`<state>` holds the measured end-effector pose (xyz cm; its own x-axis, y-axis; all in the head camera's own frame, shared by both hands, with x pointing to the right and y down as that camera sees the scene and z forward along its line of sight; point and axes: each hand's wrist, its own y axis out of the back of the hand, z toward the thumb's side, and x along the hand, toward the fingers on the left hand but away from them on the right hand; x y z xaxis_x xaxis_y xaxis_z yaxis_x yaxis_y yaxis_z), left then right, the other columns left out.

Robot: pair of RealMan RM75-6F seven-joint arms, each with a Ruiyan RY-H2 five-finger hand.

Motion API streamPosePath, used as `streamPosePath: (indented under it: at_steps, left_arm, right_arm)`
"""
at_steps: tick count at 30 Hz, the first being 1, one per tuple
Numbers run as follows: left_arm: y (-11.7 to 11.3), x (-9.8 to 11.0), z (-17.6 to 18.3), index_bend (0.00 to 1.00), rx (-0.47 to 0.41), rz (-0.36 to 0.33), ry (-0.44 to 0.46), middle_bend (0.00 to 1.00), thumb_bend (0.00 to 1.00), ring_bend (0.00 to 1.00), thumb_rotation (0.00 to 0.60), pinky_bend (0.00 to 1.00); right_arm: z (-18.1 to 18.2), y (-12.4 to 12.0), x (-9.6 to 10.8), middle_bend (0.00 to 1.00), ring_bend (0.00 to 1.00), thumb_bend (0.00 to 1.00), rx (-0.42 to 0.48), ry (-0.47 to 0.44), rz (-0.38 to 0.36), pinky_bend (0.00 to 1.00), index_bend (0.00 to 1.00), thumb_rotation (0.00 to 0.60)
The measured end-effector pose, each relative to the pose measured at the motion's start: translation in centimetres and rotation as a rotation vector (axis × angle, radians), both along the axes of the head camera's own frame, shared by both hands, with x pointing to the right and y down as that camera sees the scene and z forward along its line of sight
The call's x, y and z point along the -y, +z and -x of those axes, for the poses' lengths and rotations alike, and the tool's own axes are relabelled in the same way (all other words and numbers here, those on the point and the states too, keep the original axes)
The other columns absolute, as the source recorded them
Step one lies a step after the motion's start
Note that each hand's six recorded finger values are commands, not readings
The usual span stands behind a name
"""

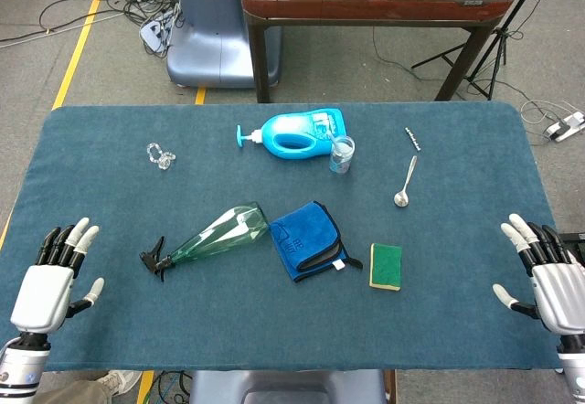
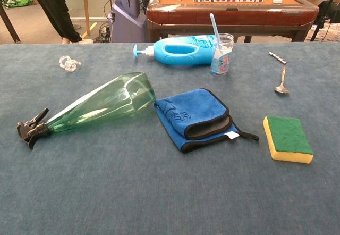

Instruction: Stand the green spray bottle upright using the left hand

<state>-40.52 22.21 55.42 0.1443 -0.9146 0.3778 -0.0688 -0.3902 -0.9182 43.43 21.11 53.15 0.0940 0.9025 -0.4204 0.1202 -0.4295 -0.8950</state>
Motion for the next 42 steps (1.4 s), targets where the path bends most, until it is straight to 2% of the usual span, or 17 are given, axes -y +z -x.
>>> streamPosePath:
  at_steps: [2,4,9,13,16,20,25,30,34,42]
  left_arm:
    - [0.0,0.3,-0.5,0.12,-0.014,-0.009,0.033,0.00,0.36,0.00,0.600,0.00]
    - [0.0,0.7,-1.3,0.16,-0.042,-0.011,0.080,0.01,0.36,0.00,0.600,0.00]
    - [0.3,1.8,-3.8,0.17,-0.145,0.031,0.201,0.04,0.35,0.00,0.600,0.00]
    - [0.7,2.6,-6.4,0.17,-0.200,0.085,0.330,0.04,0.29,0.00,0.600,0.00]
    - [1.0,3.3,-8.4,0.15,-0.242,0.127,0.406,0.04,0.25,0.00,0.600,0.00]
    - [1.4,3.8,-10.8,0.07,-0.269,0.177,0.490,0.01,0.21,0.00,0.598,0.00]
    - [2.0,4.4,-13.8,0.02,-0.274,0.211,0.602,0.00,0.17,0.00,0.513,0.00]
    - [3.0,4.6,-16.1,0.01,-0.242,0.243,0.701,0.00,0.16,0.00,0.499,0.00]
    - [3.8,4.9,-17.7,0.01,-0.225,0.268,0.743,0.00,0.15,0.00,0.443,0.00]
    - [5.9,5.9,-20.1,0.01,-0.215,0.334,0.723,0.00,0.15,0.00,0.396,0.00]
  right_arm:
    - [0.0,-0.1,0.3,0.06,0.00,0.20,-0.005,-0.002,-0.004,0.00,0.09,0.600]
    - [0.1,-0.2,0.6,0.06,0.00,0.20,-0.008,-0.009,-0.009,0.00,0.09,0.600]
    - [0.5,-0.2,1.1,0.06,0.00,0.20,-0.011,-0.023,-0.006,0.00,0.09,0.600]
    - [0.7,-0.2,1.4,0.06,0.00,0.20,-0.014,-0.028,-0.007,0.00,0.09,0.600]
    - [0.7,-0.1,1.3,0.06,0.00,0.20,-0.016,-0.027,0.002,0.00,0.09,0.600]
    - [0.7,0.0,1.3,0.06,0.00,0.20,-0.009,-0.023,0.010,0.00,0.09,0.600]
    - [0.8,0.1,1.4,0.06,0.00,0.20,0.000,-0.024,0.014,0.00,0.09,0.600]
    - [0.7,0.3,1.4,0.06,0.00,0.20,-0.006,-0.024,0.019,0.00,0.09,0.600]
    - [0.8,0.6,1.2,0.06,0.00,0.20,-0.003,-0.021,0.029,0.00,0.09,0.600]
    - [0.8,0.9,1.4,0.06,0.00,0.20,-0.005,-0.021,0.035,0.00,0.09,0.600]
